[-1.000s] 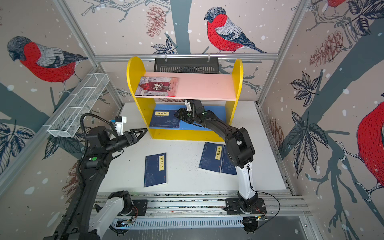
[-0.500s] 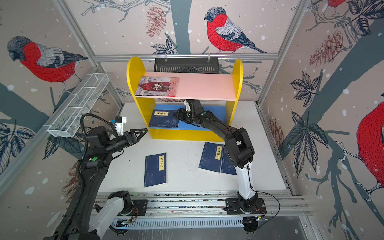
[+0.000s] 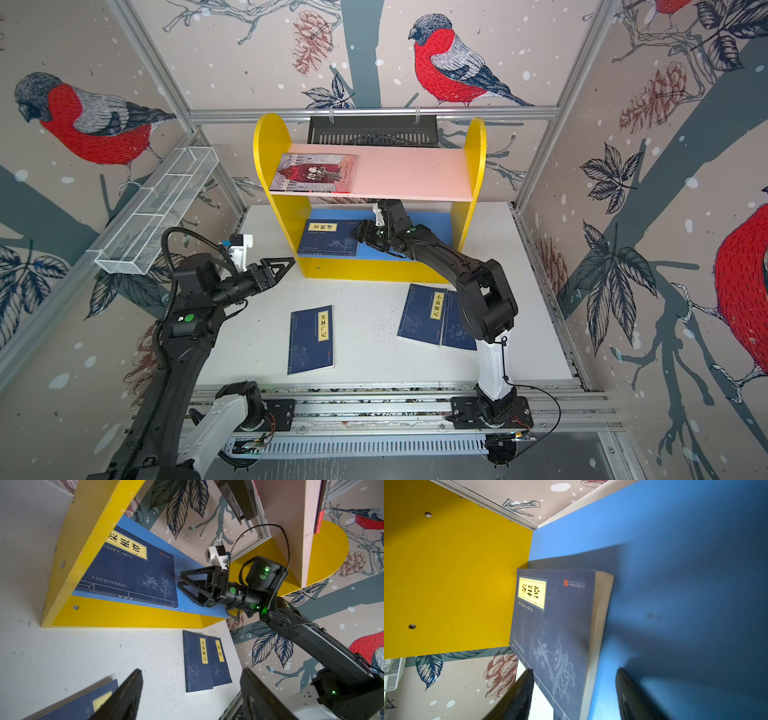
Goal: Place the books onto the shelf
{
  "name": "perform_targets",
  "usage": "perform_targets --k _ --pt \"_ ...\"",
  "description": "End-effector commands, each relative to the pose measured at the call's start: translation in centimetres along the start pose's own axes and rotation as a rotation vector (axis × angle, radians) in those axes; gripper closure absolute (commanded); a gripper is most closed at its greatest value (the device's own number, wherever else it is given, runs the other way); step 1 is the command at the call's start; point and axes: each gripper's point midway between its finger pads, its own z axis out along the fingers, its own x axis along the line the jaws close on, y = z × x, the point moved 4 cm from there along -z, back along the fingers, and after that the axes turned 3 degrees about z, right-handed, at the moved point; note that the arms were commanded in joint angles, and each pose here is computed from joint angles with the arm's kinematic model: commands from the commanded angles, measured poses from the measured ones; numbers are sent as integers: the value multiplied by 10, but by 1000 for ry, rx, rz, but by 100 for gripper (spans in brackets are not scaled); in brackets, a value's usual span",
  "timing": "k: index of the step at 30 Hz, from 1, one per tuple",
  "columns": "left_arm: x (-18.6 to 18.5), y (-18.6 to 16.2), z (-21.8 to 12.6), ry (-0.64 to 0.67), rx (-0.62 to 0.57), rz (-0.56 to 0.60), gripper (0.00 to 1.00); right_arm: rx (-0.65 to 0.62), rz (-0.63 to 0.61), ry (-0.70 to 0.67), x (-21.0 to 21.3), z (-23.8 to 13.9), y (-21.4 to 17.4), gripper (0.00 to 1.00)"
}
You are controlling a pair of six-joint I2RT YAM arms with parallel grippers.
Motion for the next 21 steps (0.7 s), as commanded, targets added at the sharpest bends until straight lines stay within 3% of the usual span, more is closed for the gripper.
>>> perform_targets --k 1,6,17,21 --pt "22 -1 -2 152 -11 1 24 -31 0 -33 -1 -17 -8 35" --pt "51 -7 -5 280 -33 -57 21 -23 -23 -19 5 -46 -35 34" --pt "98 -44 1 291 -19 -275 18 -81 -123 -90 8 -117 -120 34" --pt "107 -53 1 292 -21 -299 18 -68 -124 -98 -4 -128 -160 34"
